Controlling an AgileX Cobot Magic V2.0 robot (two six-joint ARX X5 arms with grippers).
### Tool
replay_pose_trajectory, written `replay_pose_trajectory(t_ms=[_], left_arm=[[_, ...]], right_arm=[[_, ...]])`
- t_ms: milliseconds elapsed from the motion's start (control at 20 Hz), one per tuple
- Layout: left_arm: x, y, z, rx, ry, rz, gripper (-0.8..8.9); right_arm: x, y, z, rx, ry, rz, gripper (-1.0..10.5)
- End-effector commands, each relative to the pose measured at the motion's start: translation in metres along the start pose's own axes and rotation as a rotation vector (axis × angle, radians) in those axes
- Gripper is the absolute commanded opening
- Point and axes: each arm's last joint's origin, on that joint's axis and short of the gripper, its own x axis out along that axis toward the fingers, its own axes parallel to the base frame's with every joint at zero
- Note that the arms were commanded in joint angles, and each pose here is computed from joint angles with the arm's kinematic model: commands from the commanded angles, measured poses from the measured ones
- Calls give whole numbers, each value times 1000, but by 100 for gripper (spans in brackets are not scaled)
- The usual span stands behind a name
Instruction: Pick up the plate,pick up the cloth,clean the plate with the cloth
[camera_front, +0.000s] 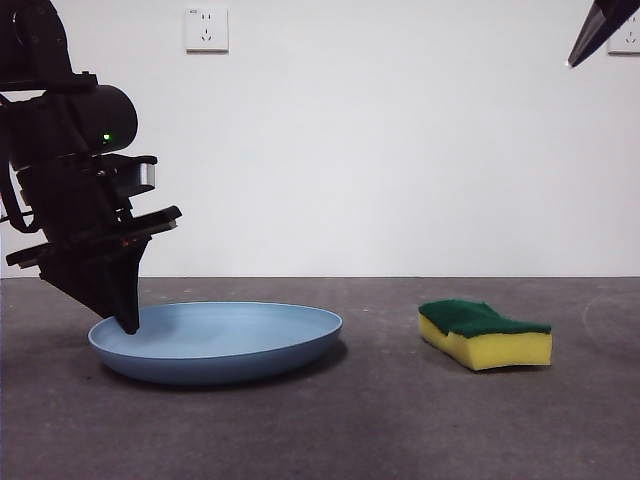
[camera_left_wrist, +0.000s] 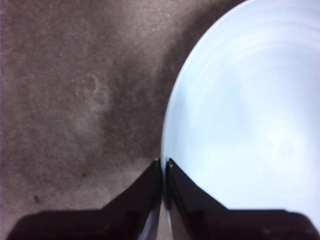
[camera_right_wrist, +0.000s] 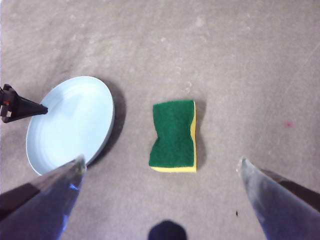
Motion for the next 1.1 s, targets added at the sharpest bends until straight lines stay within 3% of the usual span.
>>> replay_pose_trajectory(t_ms=[50,250,650,850,1100], left_arm=[[-8,-5,-2,29,-3,3,-9],[-55,-19,-1,61,-132,1,-9],[-151,-37,-30,91,-309,49,-9],[-158,-38,-39,89,-285,58,-9],[-158,-39,-39,92,-283,54,-9]], right_arm=[[2,6,3,-28,-20,27,563],[18,21,7,-94,11,70,556],[83,55,30,-282,203,-88,526],[129,54,24,-327,317,-153,526],[179,44,10,-336,394,-165,525]])
